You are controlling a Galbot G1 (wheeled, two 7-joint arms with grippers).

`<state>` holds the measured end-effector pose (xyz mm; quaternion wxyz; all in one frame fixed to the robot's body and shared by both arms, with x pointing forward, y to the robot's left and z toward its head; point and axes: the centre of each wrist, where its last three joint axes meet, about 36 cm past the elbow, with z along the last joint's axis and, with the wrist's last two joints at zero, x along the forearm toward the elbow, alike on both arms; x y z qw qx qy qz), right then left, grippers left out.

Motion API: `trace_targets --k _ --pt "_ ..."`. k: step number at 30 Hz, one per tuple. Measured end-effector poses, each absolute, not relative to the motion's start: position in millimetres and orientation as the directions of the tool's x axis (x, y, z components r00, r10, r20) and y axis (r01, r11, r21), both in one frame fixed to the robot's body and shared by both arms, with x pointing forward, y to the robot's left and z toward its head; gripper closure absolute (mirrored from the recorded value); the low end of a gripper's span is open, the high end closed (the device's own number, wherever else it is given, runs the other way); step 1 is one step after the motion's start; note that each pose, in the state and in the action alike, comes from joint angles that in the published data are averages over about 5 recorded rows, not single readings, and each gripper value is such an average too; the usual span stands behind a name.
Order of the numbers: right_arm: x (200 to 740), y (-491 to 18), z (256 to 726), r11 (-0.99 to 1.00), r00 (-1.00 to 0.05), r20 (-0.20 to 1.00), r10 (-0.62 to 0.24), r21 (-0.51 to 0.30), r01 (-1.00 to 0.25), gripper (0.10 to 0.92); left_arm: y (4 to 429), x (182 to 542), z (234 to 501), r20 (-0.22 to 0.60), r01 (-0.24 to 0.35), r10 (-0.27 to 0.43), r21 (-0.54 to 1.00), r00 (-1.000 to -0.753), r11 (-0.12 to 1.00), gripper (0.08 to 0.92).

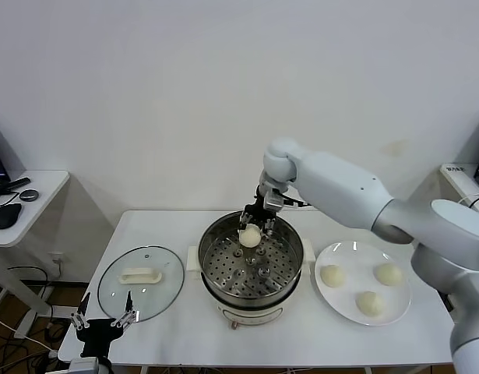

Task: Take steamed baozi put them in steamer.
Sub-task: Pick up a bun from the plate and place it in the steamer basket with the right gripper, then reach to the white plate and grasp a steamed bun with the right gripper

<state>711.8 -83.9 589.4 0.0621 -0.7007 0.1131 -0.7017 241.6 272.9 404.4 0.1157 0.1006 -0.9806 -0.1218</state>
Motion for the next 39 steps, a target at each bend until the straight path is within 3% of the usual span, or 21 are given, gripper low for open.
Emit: trace_targets --k 4,13,19,25,29,34,39 --pt "712 -84 586 -0.966 -0.01 0.968 -0.249 -0.249 -0.071 0.452 273 242 405 0.202 -0.171 -0.227 0.261 -0.953 0.95 0.177" --pt "714 -91 601 -0.959 -0.023 0.963 -0.268 -0.269 -0.09 0.221 273 241 410 0.192 -0.176 -0.228 0.256 -0.955 0.951 0.177" --pt "713 -111 643 -0.931 -0.055 0.944 -0.326 -0.33 -0.157 0.2 270 240 414 0.196 -0.17 -0.221 0.245 -0.955 0.954 0.177" --pt "700 -158 712 -0.822 -0.139 0.891 -0.433 -0.453 -0.344 0.2 270 241 415 0.206 -0.17 -0.218 0.228 -0.954 0.959 0.177" --pt "682 -199 751 -0.691 -0.227 0.86 -0.457 -0.504 -0.519 0.2 270 242 416 0.213 -0.168 -0.213 0.211 -0.953 0.963 0.177" --pt "655 -250 772 -0.459 -0.332 0.853 -0.402 -0.502 -0.733 0.2 268 245 421 0.205 -0.156 -0.197 0.2 -0.959 0.967 0.177" --pt "625 -285 763 -0.24 -0.349 0.883 -0.314 -0.429 -0.871 0.2 267 248 425 0.199 -0.153 -0.192 0.194 -0.961 0.969 0.177"
